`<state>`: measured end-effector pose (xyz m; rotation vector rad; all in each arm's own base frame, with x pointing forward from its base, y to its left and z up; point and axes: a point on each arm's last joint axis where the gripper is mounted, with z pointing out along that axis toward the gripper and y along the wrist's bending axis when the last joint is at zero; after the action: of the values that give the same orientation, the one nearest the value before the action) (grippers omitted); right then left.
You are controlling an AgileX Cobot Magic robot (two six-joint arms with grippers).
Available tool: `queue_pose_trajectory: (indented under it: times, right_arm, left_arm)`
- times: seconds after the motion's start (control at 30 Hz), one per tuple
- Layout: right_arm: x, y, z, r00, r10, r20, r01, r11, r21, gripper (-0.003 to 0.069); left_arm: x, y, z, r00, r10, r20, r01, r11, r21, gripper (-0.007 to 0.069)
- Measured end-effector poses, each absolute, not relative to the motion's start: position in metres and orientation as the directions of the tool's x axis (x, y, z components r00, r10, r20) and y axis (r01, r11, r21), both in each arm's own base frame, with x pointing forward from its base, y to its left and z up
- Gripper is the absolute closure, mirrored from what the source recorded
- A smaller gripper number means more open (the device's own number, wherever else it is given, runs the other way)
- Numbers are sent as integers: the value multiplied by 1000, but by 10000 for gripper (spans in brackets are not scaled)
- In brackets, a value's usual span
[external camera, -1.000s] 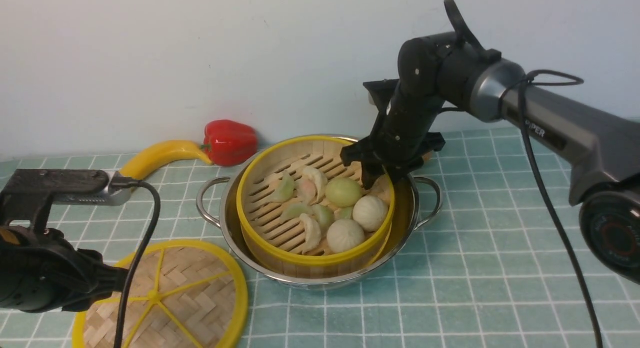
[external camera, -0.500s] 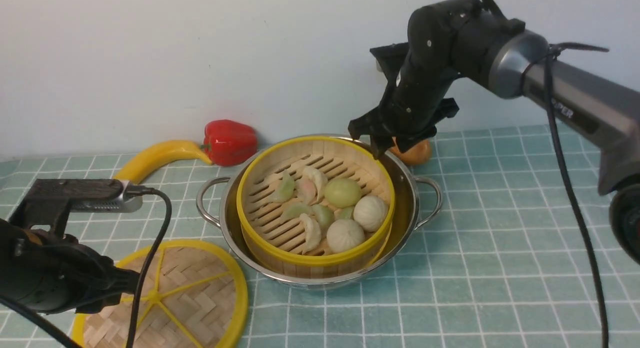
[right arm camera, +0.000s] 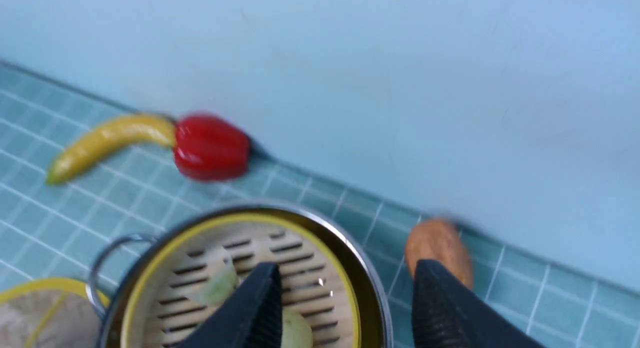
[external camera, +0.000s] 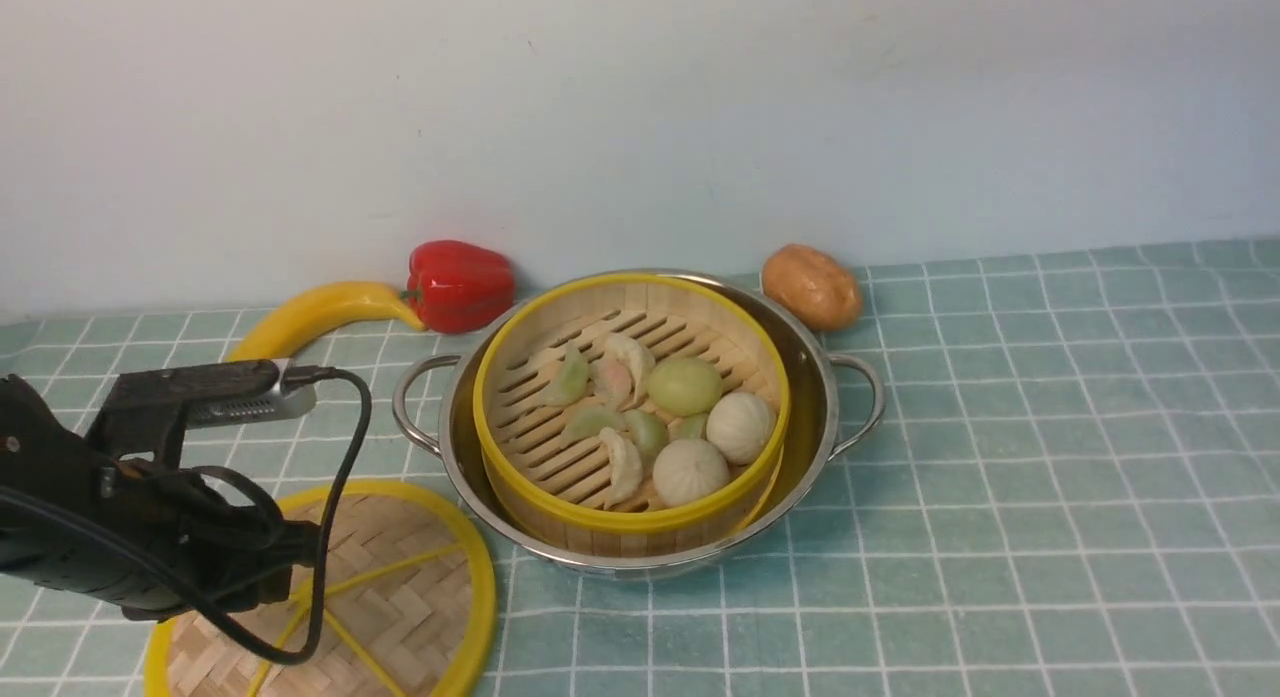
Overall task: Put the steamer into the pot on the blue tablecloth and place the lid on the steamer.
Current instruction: 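Grasp the bamboo steamer lid lying on the table by its centre knob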
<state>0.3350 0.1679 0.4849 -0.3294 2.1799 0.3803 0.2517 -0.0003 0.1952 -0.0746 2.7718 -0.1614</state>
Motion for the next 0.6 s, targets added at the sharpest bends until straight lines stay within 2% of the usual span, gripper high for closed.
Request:
queue_pose_trajectory:
  times: [0.13,0.3,0.6]
  right_arm:
    - [295,148,526,-492,-63,-868,-385,910,152,295]
    - [250,126,562,-397,-16,-918,-402,902,158,295]
    - [207,105,589,-308,26,-951,-417,895,160,295]
  left_arm:
    - [255,-2,191,-931,-88,-353,-37,988,-149,382]
    - [259,-4,183,-938,-82,-338,-25,985,-169,382]
    - [268,-4,168,-942,-91,-324,-37,985,-169,382]
